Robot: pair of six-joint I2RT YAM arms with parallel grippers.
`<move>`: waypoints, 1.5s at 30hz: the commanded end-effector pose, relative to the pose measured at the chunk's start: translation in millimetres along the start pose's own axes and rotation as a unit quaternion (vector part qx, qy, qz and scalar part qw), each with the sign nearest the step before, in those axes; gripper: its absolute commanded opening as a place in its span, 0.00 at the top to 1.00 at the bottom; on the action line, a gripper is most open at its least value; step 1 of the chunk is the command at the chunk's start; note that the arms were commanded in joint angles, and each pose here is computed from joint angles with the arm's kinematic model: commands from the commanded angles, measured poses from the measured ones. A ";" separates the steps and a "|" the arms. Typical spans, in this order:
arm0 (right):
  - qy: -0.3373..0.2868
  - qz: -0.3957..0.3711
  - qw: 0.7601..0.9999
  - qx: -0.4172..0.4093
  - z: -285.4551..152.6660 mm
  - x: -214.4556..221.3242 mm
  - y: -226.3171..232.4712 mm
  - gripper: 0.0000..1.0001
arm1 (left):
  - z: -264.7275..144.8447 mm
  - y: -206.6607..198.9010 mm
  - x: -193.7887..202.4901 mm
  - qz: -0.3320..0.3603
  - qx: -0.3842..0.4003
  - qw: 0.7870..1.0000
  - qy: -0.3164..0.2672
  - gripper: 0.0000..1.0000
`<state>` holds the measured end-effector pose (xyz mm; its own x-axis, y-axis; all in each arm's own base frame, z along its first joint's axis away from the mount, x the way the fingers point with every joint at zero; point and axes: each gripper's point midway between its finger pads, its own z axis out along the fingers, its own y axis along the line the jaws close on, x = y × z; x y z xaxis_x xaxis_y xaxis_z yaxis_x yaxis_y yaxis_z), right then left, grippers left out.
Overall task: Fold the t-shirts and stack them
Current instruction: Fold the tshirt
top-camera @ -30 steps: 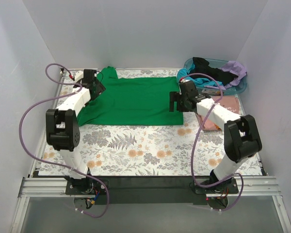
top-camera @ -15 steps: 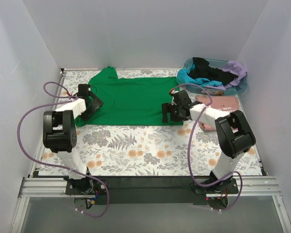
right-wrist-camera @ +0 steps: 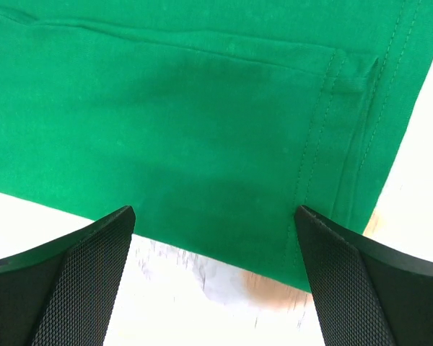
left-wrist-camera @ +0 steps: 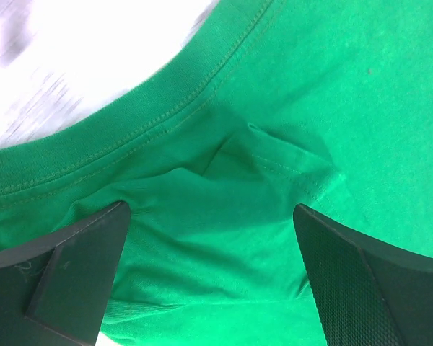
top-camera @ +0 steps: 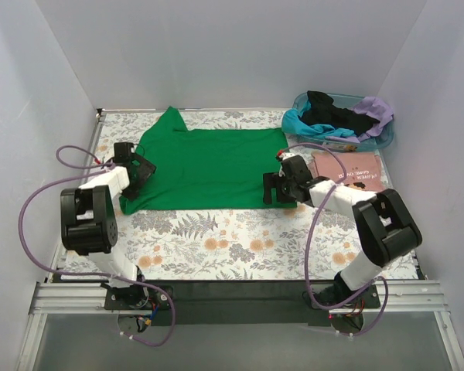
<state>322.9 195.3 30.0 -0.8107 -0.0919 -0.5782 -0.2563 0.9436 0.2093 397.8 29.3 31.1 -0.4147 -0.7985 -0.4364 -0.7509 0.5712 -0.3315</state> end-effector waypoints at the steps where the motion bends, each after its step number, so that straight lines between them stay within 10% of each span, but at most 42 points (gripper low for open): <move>1: 0.086 0.016 0.996 0.010 -17.5 74.6 -5.6 0.02 | -23.4 99.3 71.1 -0.018 -0.142 0.986 0.082 0.02; 11: 0.073 0.072 0.995 0.011 -69.6 141.8 -17.6 0.02 | -79.5 139.9 90.7 -0.097 -0.148 0.983 0.050 0.02; 24: -0.009 0.031 0.998 -0.055 -94.9 92.6 7.8 0.01 | -99.8 90.4 62.8 -0.075 -0.045 0.995 0.036 0.02; 41: 0.006 0.007 1.000 0.010 -79.4 94.1 -15.1 0.02 | -58.3 94.0 68.4 -0.047 -0.127 0.990 0.051 0.62; 45: 0.005 0.008 1.000 0.010 -79.1 93.9 -15.2 0.02 | -56.8 92.0 70.4 -0.043 -0.131 0.989 0.058 0.96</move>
<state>201.6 147.8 30.2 -0.8333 -0.0732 -0.5480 -0.2316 0.9462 0.2258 262.7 13.0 16.2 -0.3932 -0.8735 -0.2870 -0.8888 0.4410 -0.1244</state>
